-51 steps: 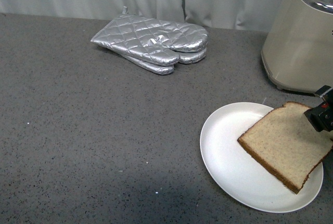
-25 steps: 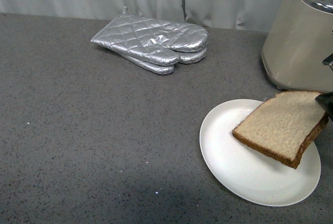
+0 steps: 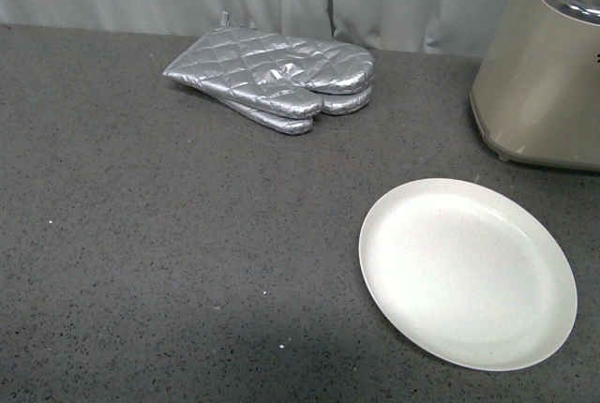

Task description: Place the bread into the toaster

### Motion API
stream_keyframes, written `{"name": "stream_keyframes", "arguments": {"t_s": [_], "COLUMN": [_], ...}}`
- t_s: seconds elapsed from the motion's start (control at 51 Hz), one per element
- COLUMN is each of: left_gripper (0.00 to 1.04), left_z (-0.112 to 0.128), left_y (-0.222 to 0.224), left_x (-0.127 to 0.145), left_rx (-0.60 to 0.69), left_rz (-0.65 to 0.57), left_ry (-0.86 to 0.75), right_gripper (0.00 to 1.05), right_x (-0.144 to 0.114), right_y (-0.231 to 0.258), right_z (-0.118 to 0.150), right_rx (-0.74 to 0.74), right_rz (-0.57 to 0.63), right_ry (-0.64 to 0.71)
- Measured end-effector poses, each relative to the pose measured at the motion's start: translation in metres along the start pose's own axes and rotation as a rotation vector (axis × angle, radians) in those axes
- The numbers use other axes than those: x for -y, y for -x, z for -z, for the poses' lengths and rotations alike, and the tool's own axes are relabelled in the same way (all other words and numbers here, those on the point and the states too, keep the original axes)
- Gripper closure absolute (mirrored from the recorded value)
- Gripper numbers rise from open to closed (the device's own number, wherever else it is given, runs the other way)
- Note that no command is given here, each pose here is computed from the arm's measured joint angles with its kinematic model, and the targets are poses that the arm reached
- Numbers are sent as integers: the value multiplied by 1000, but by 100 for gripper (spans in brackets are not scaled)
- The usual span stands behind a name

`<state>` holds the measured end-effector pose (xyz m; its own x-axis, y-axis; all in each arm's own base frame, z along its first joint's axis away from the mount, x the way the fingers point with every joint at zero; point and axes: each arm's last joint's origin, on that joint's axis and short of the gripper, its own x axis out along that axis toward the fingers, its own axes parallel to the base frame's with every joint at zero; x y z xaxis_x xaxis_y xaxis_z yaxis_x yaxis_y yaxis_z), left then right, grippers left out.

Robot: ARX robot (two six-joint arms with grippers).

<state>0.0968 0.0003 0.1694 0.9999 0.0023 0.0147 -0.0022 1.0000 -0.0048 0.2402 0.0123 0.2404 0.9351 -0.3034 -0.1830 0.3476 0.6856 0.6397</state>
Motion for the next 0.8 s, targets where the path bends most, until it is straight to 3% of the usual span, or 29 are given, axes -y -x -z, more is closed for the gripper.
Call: {"name": "stream_keyframes", "arguments": {"t_s": [0.177,0.393,0.648,0.805], "left_gripper": [7,7,7,7], "left_z": [0,0,0,0], "left_y": [0,0,0,0], "left_x": [0,0,0,0], "left_rx": [0,0,0,0], "left_rz": [0,0,0,0], "left_ry": [0,0,0,0], "right_gripper": [103,103,103,103], "right_x": [-22,-47,-50,-49], "right_y": [6,8,-9,-23], "right_z": [-38,-70,-58,-44], "right_rx": [235,516,553,576], "right_rz": [26,151,322,342], "right_ry": [60,181,314,358]}}
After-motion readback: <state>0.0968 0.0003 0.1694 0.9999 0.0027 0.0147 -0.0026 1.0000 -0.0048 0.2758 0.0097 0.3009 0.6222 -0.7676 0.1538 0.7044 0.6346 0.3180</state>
